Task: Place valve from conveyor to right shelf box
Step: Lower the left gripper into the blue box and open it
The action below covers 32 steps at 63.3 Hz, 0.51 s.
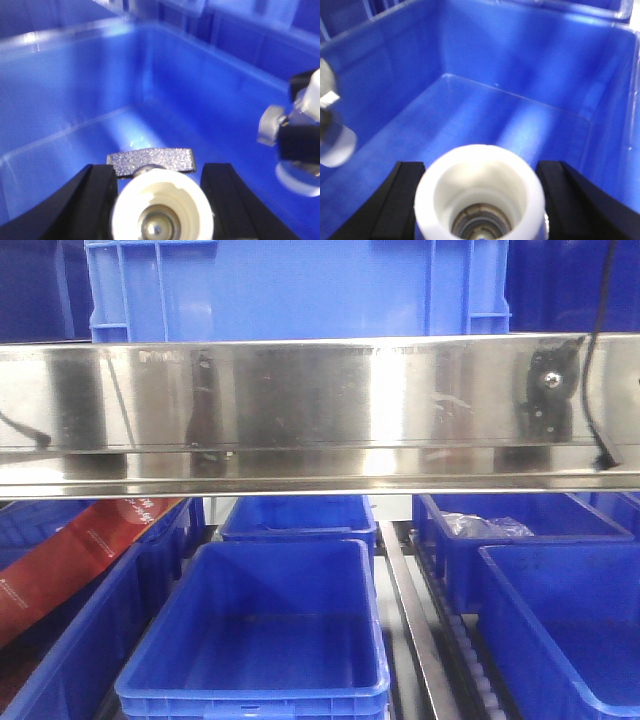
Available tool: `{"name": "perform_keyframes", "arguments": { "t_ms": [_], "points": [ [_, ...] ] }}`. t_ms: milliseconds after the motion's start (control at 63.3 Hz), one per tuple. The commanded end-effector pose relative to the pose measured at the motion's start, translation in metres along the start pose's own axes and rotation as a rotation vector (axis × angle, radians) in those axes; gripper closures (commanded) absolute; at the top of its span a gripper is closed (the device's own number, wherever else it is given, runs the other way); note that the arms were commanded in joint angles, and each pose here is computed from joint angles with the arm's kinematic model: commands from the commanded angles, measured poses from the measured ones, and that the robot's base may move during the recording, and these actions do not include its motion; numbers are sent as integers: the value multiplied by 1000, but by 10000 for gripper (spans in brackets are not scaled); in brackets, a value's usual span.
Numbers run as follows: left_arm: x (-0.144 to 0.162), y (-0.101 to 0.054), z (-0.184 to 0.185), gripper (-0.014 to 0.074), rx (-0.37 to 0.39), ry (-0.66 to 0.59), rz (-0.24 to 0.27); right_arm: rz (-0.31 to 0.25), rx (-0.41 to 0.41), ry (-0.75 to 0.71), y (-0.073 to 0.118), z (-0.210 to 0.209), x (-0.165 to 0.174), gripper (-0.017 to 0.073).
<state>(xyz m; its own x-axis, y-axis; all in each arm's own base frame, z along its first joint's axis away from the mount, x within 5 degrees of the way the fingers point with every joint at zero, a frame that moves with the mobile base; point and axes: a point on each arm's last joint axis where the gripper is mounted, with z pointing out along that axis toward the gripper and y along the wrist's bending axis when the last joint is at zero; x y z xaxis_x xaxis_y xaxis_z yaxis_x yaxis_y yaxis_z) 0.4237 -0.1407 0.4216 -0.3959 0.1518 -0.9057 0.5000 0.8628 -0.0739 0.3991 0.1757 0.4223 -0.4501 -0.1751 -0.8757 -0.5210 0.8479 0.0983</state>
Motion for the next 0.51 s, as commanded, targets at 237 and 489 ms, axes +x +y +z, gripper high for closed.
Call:
{"name": "perform_keyframes", "arguments": {
  "t_ms": [237,489],
  "points": [
    [0,-3,4,50,18,6,3,-9,4,-77,2,-12,-13,21],
    [-2,-6,-4,86,36,37,10,-16,3,-95,5,-25,-18,-10]
  ]
}}
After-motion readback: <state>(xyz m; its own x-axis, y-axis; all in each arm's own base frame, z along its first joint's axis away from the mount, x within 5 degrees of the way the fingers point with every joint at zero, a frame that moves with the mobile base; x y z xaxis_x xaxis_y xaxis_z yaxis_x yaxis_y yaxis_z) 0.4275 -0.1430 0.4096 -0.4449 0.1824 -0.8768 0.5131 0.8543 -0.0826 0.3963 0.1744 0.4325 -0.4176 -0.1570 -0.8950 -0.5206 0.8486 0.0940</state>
